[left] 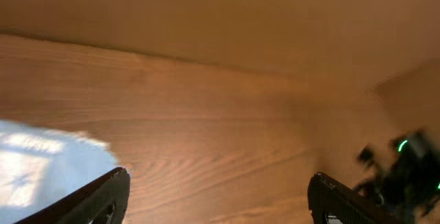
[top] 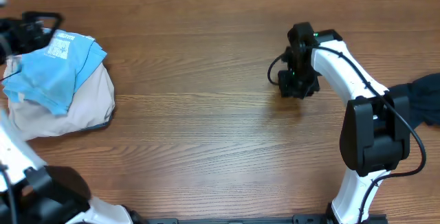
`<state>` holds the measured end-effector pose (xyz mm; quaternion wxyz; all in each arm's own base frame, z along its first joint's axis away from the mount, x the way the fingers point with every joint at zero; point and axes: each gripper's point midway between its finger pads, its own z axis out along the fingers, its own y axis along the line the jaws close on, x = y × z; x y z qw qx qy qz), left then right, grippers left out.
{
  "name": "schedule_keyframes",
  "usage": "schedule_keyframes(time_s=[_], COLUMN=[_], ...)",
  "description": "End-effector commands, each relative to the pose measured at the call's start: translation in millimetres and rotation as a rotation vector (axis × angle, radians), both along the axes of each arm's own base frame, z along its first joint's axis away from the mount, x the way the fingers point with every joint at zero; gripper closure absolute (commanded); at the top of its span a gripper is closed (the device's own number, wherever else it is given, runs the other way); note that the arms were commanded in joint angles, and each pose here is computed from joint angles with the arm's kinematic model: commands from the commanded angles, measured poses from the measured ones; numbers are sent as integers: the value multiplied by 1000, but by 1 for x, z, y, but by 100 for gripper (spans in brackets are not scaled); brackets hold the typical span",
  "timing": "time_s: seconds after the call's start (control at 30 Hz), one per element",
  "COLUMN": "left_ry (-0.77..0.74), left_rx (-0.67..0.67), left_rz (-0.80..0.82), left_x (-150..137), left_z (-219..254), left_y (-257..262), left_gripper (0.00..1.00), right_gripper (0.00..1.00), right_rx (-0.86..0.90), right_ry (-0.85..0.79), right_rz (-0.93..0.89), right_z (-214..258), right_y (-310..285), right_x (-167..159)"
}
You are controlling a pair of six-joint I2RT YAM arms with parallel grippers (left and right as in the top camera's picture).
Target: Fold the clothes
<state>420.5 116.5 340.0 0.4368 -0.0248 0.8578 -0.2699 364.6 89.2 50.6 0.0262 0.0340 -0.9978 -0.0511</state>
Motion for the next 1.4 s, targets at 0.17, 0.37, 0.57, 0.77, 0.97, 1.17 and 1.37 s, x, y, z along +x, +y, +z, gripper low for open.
schedule_keyframes(time_s=[0.17, 0.37, 0.57, 0.77, 0.97, 1.17, 1.37], left_ry=[254, 368, 472, 570, 519, 391, 154], left_rx=[418, 532, 544, 527, 515, 496, 484], left_rz=[40, 137, 77, 24, 40, 87, 210], left_x=[18, 12, -13, -38, -58, -94, -122], left_z=[-47, -68, -82, -91, -89, -100, -95], left_y=[-96, -138, -154, -157, -155, -149, -133], left_gripper=[0, 0, 0, 1, 0, 0, 0], right_gripper=[20, 0, 0, 0, 0, 0, 0], right_rx=[136, 159, 145, 134, 130, 139, 122], right_ry=[-309, -410, -400, -442, -501, -617, -832], right_rz=[-31, -79, -120, -143, -174, -195, -201], right_z=[94, 124, 140, 164, 169, 160, 166], right_y=[10, -10, -30, -42, -46, -49, -58], right_x=[71, 95, 83, 68, 41, 8, -25])
